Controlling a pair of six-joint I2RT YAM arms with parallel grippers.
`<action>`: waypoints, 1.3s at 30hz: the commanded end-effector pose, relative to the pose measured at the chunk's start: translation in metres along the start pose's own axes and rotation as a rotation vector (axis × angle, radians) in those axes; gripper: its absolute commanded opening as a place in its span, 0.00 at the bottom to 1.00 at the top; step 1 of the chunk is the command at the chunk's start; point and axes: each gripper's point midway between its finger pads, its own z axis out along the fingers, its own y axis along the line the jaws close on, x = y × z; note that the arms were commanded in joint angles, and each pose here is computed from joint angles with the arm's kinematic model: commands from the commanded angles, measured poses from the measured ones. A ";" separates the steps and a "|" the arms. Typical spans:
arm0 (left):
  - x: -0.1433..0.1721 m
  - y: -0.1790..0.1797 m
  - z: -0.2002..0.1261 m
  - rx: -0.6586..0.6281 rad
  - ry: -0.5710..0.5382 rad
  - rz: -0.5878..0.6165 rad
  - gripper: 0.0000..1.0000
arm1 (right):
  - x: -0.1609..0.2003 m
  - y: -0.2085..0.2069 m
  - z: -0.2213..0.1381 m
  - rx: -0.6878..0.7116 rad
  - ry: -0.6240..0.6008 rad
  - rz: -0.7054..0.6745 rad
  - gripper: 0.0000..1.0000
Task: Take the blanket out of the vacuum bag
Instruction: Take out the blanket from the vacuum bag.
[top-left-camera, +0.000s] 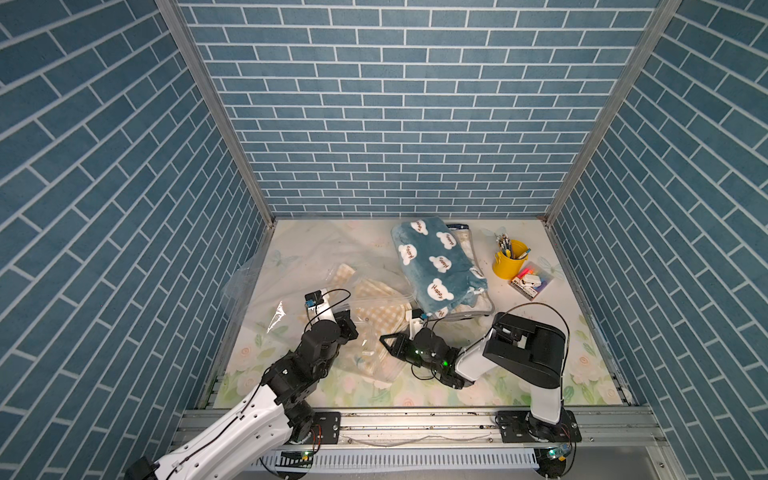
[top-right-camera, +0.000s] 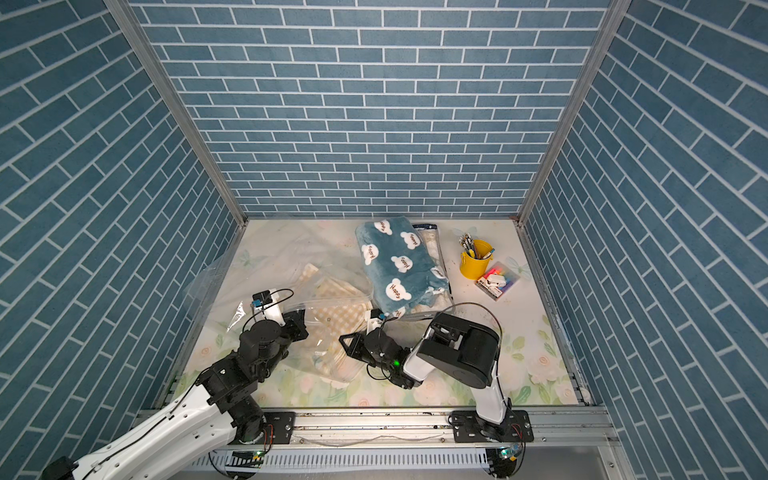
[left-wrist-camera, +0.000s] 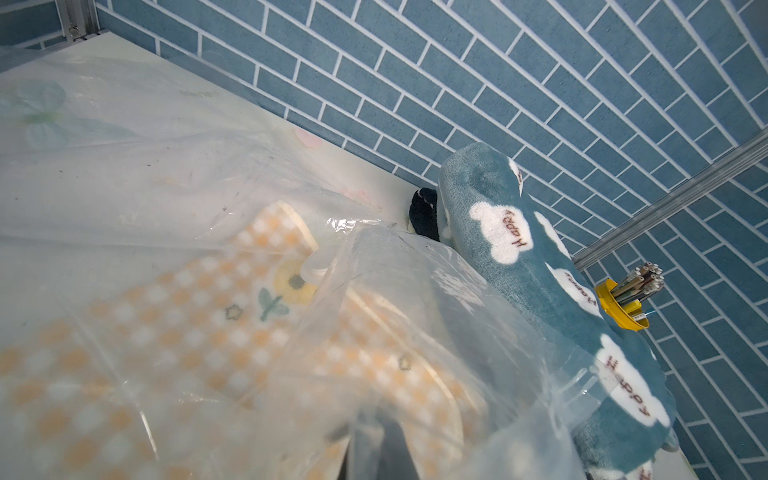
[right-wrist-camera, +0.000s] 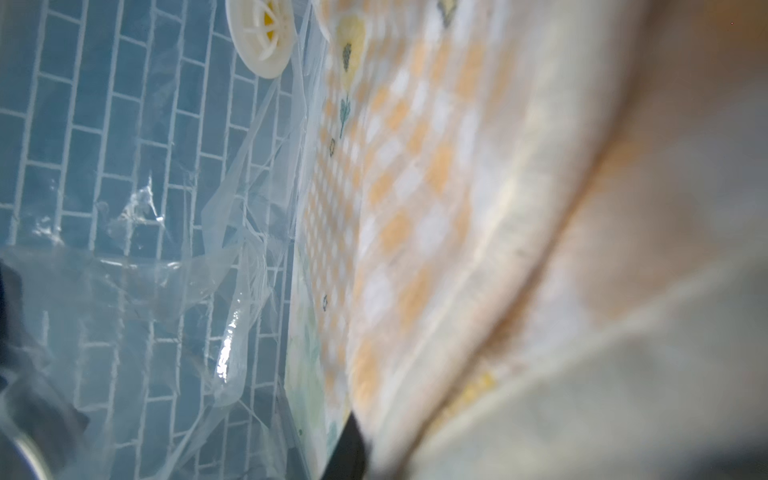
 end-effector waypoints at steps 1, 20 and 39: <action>0.000 0.000 -0.001 0.006 -0.002 0.000 0.00 | -0.003 0.020 0.003 -0.071 0.004 -0.043 0.07; -0.014 0.002 -0.001 -0.046 -0.043 -0.004 0.00 | 0.010 0.106 -0.036 -0.171 0.010 -0.273 0.00; -0.009 0.030 0.001 -0.156 -0.096 -0.040 0.00 | -0.024 0.249 -0.118 -0.491 -0.089 -0.469 0.00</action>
